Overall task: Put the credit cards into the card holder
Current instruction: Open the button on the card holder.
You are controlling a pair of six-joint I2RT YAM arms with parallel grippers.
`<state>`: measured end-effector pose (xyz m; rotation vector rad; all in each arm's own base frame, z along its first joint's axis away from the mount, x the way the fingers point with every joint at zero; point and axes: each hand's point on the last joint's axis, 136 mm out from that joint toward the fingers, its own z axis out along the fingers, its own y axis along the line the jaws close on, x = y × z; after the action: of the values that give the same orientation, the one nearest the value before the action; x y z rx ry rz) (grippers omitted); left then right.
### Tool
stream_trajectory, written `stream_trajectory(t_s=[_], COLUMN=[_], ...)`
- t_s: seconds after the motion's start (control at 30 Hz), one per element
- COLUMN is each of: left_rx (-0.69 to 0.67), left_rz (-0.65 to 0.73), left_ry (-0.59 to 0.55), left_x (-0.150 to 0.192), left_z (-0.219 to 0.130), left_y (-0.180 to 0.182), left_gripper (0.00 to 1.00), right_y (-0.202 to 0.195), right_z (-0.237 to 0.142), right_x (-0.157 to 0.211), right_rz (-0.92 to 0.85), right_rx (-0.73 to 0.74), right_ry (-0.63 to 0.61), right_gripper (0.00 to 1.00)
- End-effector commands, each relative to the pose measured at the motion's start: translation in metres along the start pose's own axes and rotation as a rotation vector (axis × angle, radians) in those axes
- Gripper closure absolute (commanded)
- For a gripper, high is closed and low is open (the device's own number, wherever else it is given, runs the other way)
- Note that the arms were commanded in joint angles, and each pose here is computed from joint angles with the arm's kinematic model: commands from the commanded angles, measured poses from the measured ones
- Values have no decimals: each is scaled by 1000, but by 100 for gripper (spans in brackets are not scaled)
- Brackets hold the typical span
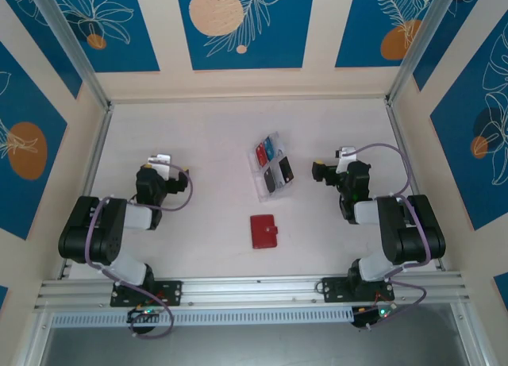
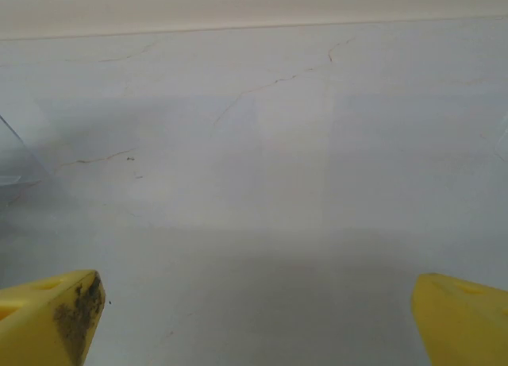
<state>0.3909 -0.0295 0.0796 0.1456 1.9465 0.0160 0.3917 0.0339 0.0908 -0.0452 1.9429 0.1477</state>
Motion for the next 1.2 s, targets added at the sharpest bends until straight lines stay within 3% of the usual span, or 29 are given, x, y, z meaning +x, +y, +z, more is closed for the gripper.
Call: stream_trajectory(t_s=[0.0, 0.77, 0.9, 1.17], left_rx=[7, 7, -64, -64], left_rz=[7, 5, -25, -29], left_ry=[-32, -33, -36, -34], left_x=[-12, -12, -12, -11], left_z=[1, 1, -1, 0], left_y=[1, 1, 14, 14], left_gripper=[0, 0, 0, 0], right_y=[1, 0, -3, -3], right_z=[-2, 1, 2, 2], right_x=[-5, -4, -5, -5], right_rz=[-23, -6, 41, 44], right_rx=[8, -16, -68, -71], right_ry=[-29, -10, 15, 14], right_gripper=[1, 1, 1, 1])
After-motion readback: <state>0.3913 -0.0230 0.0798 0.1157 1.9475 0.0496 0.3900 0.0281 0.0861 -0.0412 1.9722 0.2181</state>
